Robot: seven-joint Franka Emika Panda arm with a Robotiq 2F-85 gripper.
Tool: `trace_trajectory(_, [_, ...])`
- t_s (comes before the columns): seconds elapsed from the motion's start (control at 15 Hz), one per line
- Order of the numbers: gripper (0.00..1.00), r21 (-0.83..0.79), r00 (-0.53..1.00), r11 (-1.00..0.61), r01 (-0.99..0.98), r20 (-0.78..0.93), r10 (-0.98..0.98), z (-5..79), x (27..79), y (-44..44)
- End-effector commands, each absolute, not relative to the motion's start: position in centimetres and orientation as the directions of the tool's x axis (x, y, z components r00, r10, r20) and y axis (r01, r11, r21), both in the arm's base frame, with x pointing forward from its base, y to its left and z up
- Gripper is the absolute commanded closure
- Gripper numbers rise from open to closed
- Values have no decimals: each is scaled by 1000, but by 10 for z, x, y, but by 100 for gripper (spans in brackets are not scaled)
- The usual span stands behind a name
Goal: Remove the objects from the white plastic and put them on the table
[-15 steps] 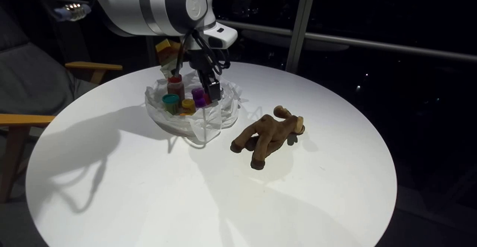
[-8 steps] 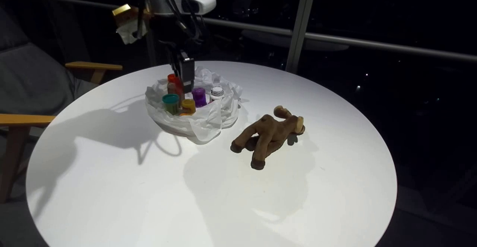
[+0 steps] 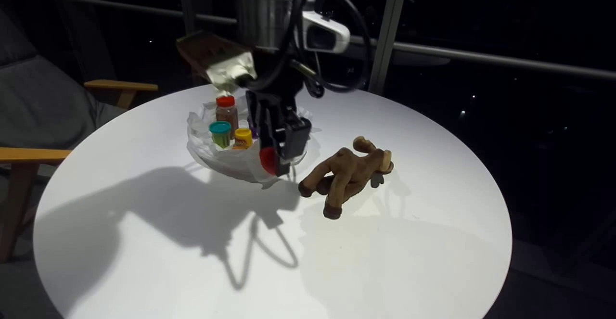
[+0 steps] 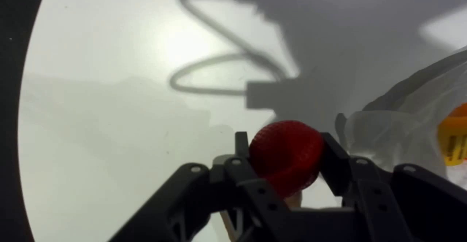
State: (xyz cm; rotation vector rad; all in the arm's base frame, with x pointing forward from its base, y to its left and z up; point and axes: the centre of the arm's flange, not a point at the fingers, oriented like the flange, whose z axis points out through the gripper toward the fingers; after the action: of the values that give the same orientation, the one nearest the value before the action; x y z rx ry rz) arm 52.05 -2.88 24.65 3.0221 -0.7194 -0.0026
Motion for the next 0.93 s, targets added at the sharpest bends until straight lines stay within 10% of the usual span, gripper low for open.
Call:
trace_trajectory(0.0, [80,63,910,-908,-414,11,-414,202,546,-68])
trace_trajectory(0.53, [80,87,939,-938,-336,-52,-341,150,572,-85])
trace_trajectory(0.6, [44,88,942,-940,-329,-40,-333,157,574,-86])
trace_trajectory(0.67, [29,87,945,-943,-322,-26,-325,171,574,-84])
trace_trajectory(0.87, [6,76,953,-950,-303,12,-303,213,575,-71])
